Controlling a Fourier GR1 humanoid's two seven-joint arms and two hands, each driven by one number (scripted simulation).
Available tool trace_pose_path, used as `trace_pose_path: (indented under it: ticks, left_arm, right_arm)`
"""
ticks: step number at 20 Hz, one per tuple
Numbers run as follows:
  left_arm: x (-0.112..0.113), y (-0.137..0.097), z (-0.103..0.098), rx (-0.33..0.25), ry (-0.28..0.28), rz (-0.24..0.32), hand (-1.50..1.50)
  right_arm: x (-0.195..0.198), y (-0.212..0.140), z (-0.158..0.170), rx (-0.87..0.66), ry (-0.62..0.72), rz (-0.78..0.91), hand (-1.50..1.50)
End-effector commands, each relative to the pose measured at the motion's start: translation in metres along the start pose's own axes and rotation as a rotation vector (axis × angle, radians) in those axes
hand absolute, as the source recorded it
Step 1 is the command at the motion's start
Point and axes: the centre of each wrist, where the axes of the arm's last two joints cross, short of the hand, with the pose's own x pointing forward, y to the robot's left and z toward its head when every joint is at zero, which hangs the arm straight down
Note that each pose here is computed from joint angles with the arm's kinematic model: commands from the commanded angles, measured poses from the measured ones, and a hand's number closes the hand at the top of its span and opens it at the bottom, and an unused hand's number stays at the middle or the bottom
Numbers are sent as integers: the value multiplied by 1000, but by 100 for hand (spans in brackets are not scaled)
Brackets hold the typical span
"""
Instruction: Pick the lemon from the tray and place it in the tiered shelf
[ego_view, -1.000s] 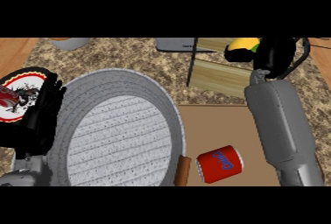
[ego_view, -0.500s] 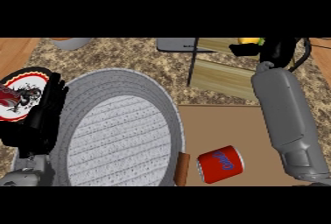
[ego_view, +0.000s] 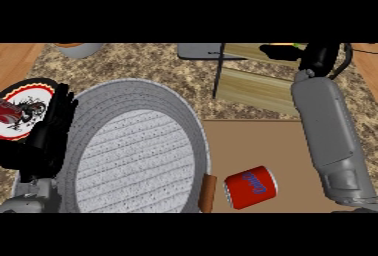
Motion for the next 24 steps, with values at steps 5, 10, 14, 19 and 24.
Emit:
trace_pose_path:
  ticks: [5, 10, 14, 19, 24]
  left_arm:
    - [3, 2, -2, 24, 24, -5, 0]
    - [-12, 10, 12, 45, 12, 15, 0]
    - [-13, 13, 4, 43, 25, 7, 0]
    - [-10, 12, 11, 35, 11, 20, 0]
    - [-18, -9, 5, 44, 29, -2, 0]
  right_arm:
    - [26, -47, -11, -137, -7, -112, -150]
    - [2, -108, -9, -221, 120, -152, -150]
    - [-6, -160, 12, -241, 126, -141, -150]
    - [-31, -222, 47, -205, 121, -142, -150]
    - [-54, -272, 66, -155, 100, -149, -150]
